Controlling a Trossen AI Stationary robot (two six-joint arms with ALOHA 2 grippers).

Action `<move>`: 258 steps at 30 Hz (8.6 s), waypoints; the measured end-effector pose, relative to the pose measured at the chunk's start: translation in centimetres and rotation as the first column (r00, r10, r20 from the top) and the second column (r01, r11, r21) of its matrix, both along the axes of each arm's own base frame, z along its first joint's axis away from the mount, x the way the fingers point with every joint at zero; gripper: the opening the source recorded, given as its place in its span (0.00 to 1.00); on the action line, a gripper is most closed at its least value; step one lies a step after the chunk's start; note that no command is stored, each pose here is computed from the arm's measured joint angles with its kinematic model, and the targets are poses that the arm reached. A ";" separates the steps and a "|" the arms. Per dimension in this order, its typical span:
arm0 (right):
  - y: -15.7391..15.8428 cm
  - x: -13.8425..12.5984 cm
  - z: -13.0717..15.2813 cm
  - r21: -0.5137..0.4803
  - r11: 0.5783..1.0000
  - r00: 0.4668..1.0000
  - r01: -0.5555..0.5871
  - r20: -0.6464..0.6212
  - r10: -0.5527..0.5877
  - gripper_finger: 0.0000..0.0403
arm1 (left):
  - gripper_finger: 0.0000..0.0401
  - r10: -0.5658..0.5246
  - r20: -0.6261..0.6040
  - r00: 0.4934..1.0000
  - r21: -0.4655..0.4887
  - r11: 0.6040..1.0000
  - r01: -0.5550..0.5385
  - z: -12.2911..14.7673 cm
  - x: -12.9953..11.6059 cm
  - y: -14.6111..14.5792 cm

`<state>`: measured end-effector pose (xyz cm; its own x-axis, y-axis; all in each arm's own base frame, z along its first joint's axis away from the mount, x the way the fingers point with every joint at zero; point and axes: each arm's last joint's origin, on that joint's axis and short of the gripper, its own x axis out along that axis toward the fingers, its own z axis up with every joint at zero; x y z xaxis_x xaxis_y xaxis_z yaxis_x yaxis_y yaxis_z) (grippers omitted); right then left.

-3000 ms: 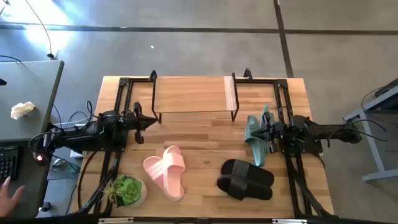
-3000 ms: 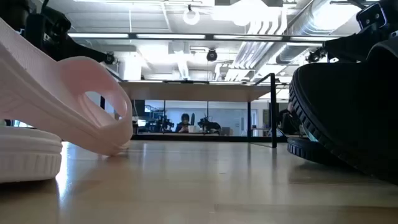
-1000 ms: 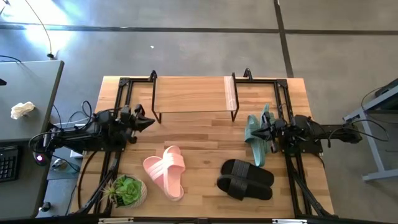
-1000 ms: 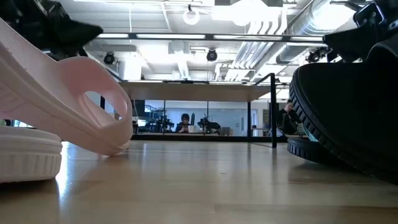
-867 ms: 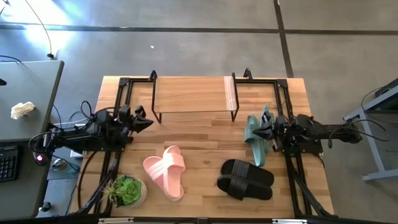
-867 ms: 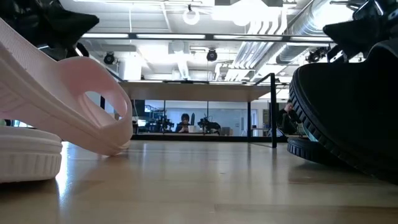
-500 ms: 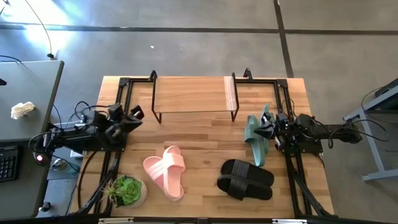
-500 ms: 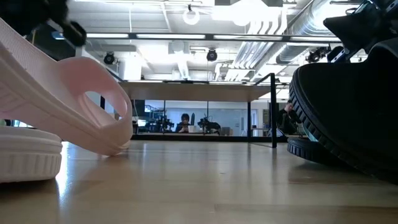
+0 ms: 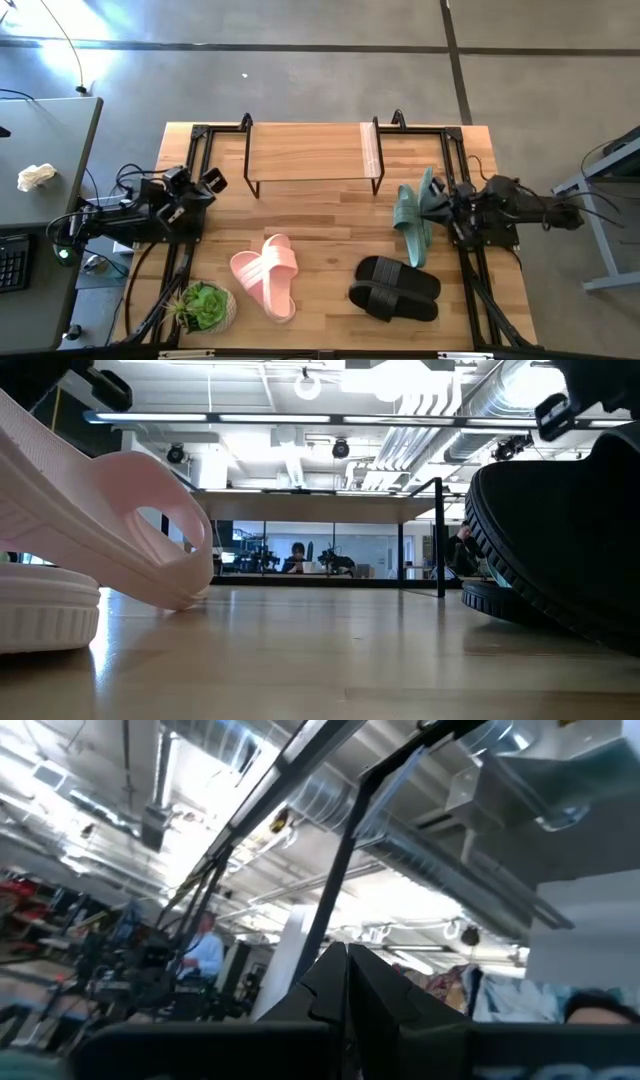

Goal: Pick and place slides into the shelf
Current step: Put the left green slipper on the shelf, then put the green slipper on the shelf

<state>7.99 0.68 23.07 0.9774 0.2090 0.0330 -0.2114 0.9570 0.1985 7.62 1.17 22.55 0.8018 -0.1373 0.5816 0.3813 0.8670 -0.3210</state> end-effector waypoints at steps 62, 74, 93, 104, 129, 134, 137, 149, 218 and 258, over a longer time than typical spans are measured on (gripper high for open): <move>8.9 16.0 -6.2 -0.592 0.366 0.043 -0.719 -0.562 -0.826 0.28 | 0.01 -0.007 -0.370 0.929 -0.076 0.997 -0.023 -3.3 1.6 0.5; 8.7 16.3 -6.3 -0.640 0.301 0.084 -0.706 -0.499 -0.863 0.19 | 0.01 -0.005 -0.370 0.929 -0.077 0.997 -0.025 -3.3 1.6 0.5; 9.8 15.9 -1.9 -0.858 0.233 0.173 -0.458 -0.343 -0.923 0.00 | 0.01 0.014 -0.368 0.930 -0.083 0.995 -0.048 -3.3 1.6 0.5; 13.7 16.3 7.2 -0.944 0.299 0.433 -0.142 -0.331 -0.839 0.00 | 0.01 0.016 -0.367 0.930 -0.084 0.995 -0.050 -3.3 1.6 0.5; 2.6 25.8 18.9 -0.902 0.385 0.554 0.193 -0.224 -0.802 0.00 | 0.01 0.037 -0.365 0.930 -0.091 0.993 -0.075 -3.3 1.6 0.6; -2.4 27.8 18.3 -0.875 0.416 0.617 0.248 -0.189 -0.764 0.00 | 0.01 0.037 -0.365 0.930 -0.091 0.993 -0.075 -3.3 1.6 0.6; -4.8 28.5 16.8 -0.854 0.444 0.666 0.271 -0.167 -0.727 0.00 | 0.01 0.036 -0.365 0.930 -0.091 0.993 -0.074 -3.3 1.6 0.6; -9.9 28.5 7.7 -0.785 0.366 0.637 0.500 0.048 -0.769 0.00 | 0.01 0.035 -0.372 0.928 -0.093 0.993 -0.075 -3.4 1.7 0.6; -8.4 28.9 3.6 -0.802 0.427 0.628 0.417 -0.085 -0.773 0.34 | 0.01 0.032 -0.399 0.916 -0.099 0.992 -0.078 -3.7 1.7 0.6; 6.5 5.9 1.2 -0.631 0.600 -0.127 0.491 -0.734 -0.667 0.33 | 0.01 0.048 -0.397 0.916 -0.073 0.994 -0.084 -3.7 1.7 0.6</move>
<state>13.93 7.22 24.29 0.0067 -0.5411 -0.8409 0.6682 0.6280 -0.3988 9.35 1.82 18.90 0.9739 -0.0397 0.2237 0.1513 0.8478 -0.5083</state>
